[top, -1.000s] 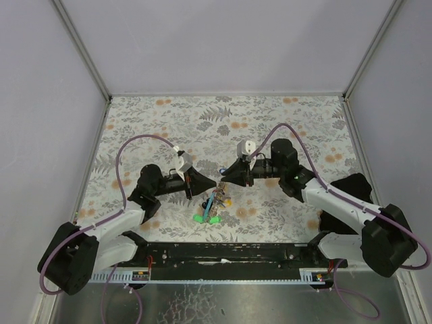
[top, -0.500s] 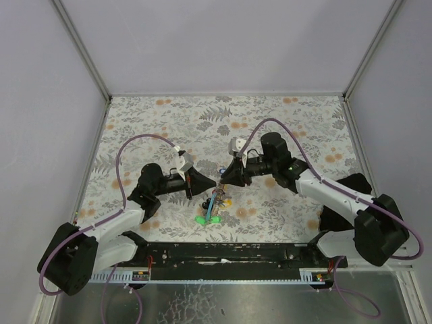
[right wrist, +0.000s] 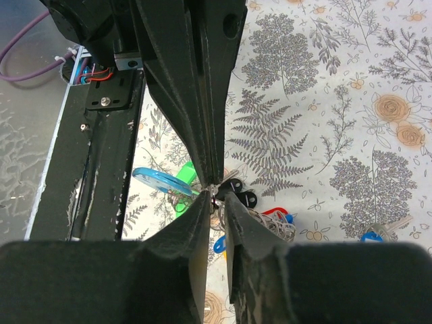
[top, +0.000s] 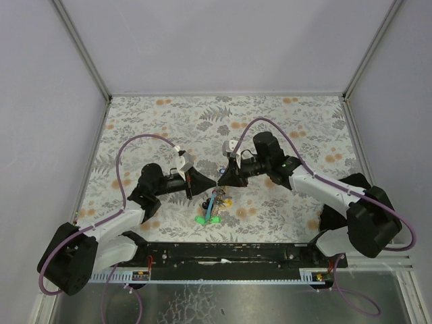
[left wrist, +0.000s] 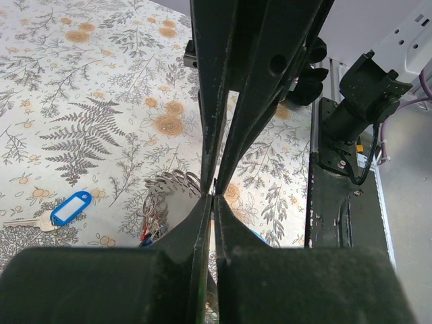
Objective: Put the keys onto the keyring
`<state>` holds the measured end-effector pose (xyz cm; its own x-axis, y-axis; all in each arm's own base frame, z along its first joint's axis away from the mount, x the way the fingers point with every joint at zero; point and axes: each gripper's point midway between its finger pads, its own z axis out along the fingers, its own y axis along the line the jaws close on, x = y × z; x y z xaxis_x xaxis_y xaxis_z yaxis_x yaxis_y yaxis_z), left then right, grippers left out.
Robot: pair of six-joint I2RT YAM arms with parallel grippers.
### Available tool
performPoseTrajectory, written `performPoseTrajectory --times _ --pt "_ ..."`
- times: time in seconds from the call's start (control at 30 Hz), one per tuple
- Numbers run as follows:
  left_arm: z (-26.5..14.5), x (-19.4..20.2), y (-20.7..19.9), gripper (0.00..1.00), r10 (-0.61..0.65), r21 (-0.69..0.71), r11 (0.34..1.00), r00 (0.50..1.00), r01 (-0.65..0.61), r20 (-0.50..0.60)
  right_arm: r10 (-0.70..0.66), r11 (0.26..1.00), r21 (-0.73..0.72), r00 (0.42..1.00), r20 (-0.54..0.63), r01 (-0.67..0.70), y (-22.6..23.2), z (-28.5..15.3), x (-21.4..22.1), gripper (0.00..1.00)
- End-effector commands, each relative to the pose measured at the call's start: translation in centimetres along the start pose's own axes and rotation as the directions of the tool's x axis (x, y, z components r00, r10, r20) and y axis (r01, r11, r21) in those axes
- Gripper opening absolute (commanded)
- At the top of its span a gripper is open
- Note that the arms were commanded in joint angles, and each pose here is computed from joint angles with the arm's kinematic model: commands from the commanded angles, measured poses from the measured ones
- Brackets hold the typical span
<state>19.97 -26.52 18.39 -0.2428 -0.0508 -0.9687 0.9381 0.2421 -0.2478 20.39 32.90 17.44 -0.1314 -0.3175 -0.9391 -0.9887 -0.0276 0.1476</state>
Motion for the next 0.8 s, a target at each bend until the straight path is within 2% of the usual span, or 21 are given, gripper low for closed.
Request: performPoseTrajectory --times 0.0,0.07,0.23,0.3,0.77 --pt "0.4 -2.3 -0.2 0.0 0.074 0.009 0.997 0.996 -0.075 0.057 -0.052 0.998 -0.02 0.998 0.022 0.052 0.3 0.0 -2.3 0.08" --pt "0.4 -2.3 -0.2 0.0 0.072 0.007 0.997 0.996 -0.073 0.055 -0.061 0.998 -0.01 0.998 0.02 0.061 0.2 -0.2 -2.5 0.0" --pt "0.4 -1.9 0.1 0.15 0.065 -0.003 0.998 0.997 -0.065 0.046 -0.088 0.996 0.005 0.996 0.032 0.088 0.4 -0.6 -3.2 0.0" --pt "0.4 -1.8 0.2 0.18 0.065 -0.008 0.998 0.997 -0.065 0.043 -0.096 0.995 0.005 0.995 0.036 0.096 0.5 -0.7 -3.3 0.0" --pt "0.7 -1.4 0.0 0.23 0.047 0.025 0.999 0.999 -0.048 0.025 -0.114 0.993 -0.026 0.991 0.066 0.116 0.9 -0.5 -4.1 0.0"
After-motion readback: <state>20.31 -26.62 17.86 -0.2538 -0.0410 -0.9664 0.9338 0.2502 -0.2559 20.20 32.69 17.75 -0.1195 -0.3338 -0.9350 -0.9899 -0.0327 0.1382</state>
